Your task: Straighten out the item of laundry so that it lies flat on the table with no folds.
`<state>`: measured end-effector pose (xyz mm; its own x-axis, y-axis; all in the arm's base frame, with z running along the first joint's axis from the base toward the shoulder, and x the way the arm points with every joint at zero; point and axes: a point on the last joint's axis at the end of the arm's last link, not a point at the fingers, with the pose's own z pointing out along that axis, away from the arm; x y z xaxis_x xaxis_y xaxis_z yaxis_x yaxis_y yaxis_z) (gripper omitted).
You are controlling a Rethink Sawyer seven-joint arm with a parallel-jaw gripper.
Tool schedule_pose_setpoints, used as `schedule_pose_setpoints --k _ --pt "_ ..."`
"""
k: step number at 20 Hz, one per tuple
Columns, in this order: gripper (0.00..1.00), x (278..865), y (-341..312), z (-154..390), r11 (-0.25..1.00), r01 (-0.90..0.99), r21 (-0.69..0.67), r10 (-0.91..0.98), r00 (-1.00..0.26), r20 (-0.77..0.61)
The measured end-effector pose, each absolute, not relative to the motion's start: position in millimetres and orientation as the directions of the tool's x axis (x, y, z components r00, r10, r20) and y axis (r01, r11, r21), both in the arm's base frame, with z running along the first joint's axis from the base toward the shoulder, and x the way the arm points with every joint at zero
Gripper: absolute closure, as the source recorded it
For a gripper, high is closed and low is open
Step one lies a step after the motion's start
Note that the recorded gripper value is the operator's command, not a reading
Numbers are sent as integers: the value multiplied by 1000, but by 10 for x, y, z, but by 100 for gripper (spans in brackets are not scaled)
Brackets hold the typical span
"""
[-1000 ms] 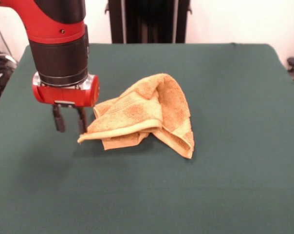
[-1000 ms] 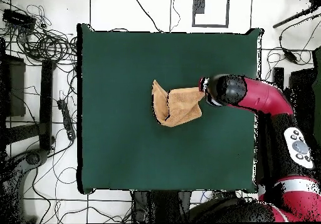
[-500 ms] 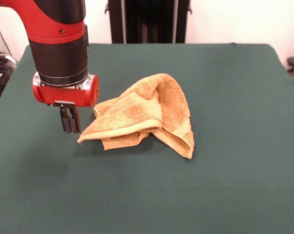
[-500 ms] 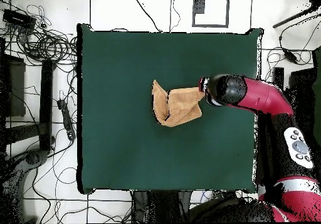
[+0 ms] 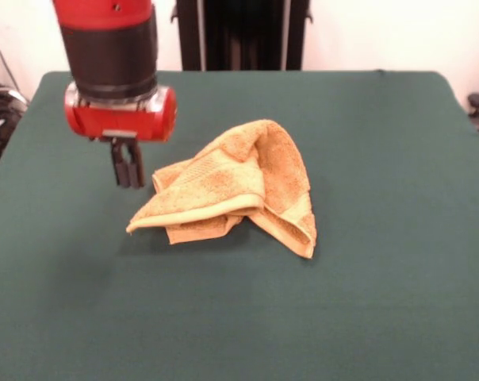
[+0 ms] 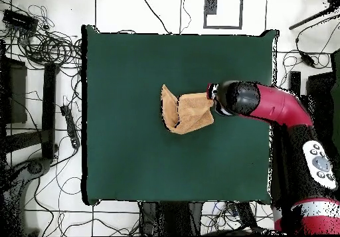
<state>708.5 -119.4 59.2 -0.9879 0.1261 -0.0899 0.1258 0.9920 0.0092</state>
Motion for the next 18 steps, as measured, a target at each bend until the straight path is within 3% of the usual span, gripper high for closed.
schedule_pose_setpoints --k 10,18 --pt "100 7038 -835 1213 993 114 25 117 -986 -120" --pt "100 7060 -615 1337 995 97 33 100 -986 -130"
